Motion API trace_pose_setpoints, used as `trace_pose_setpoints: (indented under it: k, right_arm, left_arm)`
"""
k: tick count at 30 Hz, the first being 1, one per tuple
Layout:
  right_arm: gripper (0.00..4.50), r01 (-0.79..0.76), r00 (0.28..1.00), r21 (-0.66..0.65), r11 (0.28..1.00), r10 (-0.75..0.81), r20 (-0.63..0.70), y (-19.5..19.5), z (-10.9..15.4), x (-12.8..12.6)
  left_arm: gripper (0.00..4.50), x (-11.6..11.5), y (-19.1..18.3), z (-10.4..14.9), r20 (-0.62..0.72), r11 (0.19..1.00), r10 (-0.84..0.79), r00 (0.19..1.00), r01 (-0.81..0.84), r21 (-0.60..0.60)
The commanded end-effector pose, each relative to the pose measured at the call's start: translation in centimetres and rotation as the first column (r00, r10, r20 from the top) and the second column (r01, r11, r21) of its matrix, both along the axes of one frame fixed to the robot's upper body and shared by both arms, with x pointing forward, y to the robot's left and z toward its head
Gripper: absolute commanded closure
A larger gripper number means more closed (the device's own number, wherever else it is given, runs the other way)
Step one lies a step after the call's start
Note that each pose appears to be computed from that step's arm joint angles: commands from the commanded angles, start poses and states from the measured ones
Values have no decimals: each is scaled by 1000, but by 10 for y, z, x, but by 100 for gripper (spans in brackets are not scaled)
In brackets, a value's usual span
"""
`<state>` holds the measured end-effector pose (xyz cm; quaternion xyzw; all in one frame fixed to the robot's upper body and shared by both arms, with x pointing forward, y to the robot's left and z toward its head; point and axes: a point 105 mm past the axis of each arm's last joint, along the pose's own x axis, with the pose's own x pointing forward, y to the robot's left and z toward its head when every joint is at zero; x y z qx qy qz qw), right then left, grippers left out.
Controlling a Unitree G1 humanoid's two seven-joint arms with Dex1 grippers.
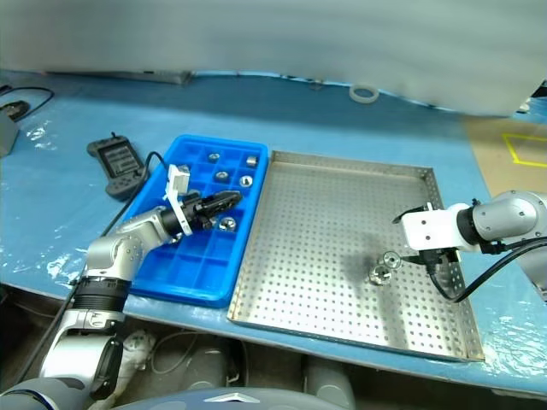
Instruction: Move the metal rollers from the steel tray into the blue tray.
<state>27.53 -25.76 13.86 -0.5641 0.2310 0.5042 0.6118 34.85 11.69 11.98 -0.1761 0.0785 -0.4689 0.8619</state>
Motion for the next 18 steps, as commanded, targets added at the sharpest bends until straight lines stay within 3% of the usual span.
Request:
trace_pose_setpoints:
  k: [1, 5, 18]
  right_arm:
    - [86, -53, 999, -62, 997, 52, -14, -3, -4, -3]
    - [86, -152, 988, -146, 978, 146, -47, -4, -27, -10]
    - [86, -311, 946, -250, 917, 324, 12, 4, -40, 16]
  left_arm:
    - [306, 1, -1, 15, 56, 1000, 2, 998, -1, -17]
    - [306, 0, -1, 14, 56, 1000, 7, 998, -6, -16]
    - [306, -3, -8, 28, 64, 999, 30, 998, -28, -22]
